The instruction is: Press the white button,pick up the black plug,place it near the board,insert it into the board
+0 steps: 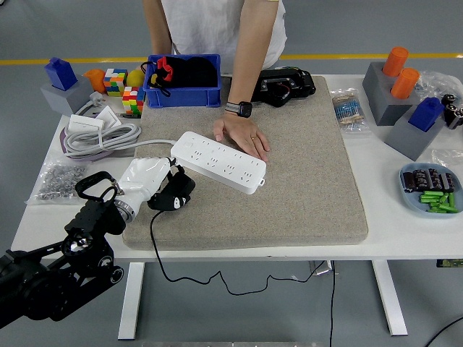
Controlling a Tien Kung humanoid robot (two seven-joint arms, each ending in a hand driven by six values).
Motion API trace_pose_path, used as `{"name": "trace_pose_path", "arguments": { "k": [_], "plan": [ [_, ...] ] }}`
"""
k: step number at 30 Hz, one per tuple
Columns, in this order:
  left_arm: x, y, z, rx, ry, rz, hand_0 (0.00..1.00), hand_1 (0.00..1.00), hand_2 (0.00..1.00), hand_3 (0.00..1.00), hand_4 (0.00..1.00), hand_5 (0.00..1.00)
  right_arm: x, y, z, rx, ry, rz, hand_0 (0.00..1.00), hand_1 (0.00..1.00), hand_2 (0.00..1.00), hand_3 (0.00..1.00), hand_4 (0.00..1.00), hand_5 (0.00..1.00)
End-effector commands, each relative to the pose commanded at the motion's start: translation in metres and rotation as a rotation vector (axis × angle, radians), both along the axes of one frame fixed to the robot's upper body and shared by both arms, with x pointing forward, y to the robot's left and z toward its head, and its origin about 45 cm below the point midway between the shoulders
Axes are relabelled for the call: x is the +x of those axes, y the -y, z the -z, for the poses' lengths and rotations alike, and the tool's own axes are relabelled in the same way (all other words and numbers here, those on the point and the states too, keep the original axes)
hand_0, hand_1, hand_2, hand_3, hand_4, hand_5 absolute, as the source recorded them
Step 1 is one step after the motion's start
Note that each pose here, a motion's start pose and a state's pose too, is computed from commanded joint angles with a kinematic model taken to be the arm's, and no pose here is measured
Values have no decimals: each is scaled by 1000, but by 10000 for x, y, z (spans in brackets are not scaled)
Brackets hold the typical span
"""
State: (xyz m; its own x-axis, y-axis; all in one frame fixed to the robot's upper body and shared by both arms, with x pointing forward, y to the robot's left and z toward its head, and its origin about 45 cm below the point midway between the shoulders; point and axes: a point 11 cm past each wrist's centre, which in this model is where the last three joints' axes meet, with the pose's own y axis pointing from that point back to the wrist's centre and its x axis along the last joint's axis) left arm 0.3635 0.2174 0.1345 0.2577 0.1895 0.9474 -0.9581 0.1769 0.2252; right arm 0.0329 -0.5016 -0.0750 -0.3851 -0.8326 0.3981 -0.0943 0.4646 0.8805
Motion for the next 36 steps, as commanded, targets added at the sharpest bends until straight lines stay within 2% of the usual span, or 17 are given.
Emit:
{"name": "trace_pose_path", "arguments": {
  "k": [4,5,10,11,17,22,30,36],
  "plan": [
    [-1,-22,37,16,-9,-2,139,227,283,520,442,2,-2,3,-1,-2,0,-1,595,511,522,531,674,365],
    [-2,-25,42,16,-10,-2,135,207,249,438,291,2,-2,2,-1,-3,0,-1,595,508,522,531,673,364],
    [5,-37,42,13,-10,-3,135,207,249,438,291,2,1,5,-3,-9,6,-1,595,508,522,531,673,364],
    [7,-39,40,10,-10,-4,117,187,226,382,280,2,1,5,-3,-10,7,0,594,507,521,529,669,365],
    [16,-39,9,-19,4,-1,113,187,222,366,278,2,1,11,-6,-15,9,-1,592,504,521,526,668,367],
    [65,-41,-143,-56,40,-8,113,187,222,366,278,2,6,10,-6,-16,12,0,592,504,521,526,668,367],
    [203,1,-438,-111,108,-15,107,181,219,353,271,2,6,14,-8,-17,12,0,591,504,519,523,664,367],
    [337,114,-460,-123,106,-15,108,183,219,355,279,2,17,9,-7,-15,13,-3,590,503,520,525,663,364]
  ]
}}
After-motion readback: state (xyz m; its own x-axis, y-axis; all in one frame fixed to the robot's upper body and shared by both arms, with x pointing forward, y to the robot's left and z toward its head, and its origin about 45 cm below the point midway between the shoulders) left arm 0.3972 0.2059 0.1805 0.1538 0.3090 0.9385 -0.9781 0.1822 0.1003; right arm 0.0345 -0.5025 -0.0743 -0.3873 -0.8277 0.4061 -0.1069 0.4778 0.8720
